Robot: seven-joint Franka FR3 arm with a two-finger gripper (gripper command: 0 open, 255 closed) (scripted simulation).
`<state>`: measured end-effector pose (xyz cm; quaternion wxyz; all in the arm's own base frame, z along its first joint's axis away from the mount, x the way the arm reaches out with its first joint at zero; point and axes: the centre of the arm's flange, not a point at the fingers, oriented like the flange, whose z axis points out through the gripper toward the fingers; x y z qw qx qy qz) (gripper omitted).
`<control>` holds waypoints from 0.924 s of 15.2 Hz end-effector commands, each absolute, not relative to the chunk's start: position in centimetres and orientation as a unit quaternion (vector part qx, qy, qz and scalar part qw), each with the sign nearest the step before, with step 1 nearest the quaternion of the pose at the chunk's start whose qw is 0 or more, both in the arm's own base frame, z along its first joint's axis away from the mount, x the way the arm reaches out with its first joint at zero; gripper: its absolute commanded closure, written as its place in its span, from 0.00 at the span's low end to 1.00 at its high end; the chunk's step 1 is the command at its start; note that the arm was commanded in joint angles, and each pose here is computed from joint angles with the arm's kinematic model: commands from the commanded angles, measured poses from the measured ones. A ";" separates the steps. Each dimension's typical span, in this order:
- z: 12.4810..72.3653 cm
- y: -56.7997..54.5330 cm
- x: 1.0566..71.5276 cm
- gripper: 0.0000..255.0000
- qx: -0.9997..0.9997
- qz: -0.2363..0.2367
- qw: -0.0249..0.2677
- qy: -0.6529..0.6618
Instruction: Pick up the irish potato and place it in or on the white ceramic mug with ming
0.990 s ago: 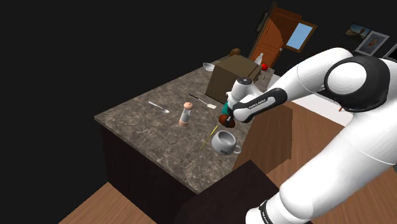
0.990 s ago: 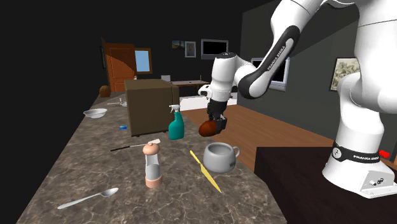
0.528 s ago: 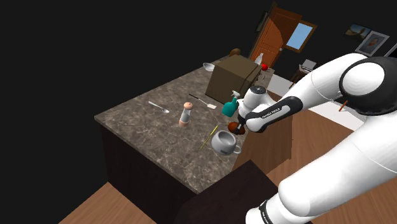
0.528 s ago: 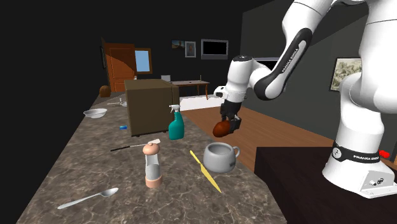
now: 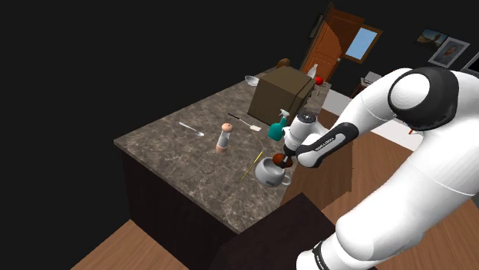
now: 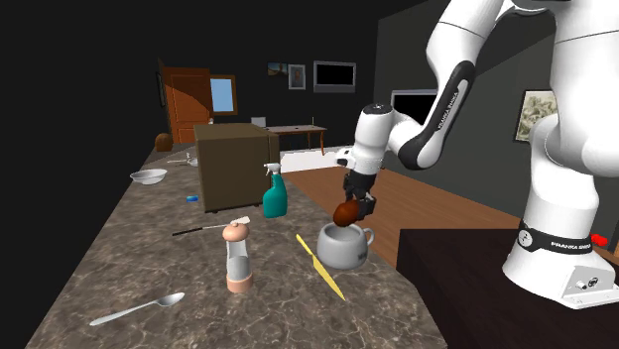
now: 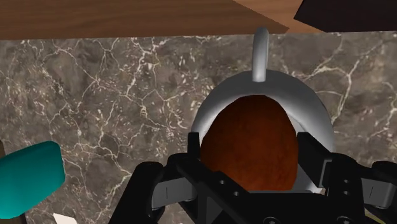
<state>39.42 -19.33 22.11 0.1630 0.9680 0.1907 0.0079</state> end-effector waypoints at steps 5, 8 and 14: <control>19.8 -19.3 39.5 1.00 0.968 0.008 0.163 0.191; 19.8 -19.3 39.5 1.00 0.968 0.008 0.163 0.191; 19.8 -19.3 39.5 0.00 0.968 0.008 0.163 0.191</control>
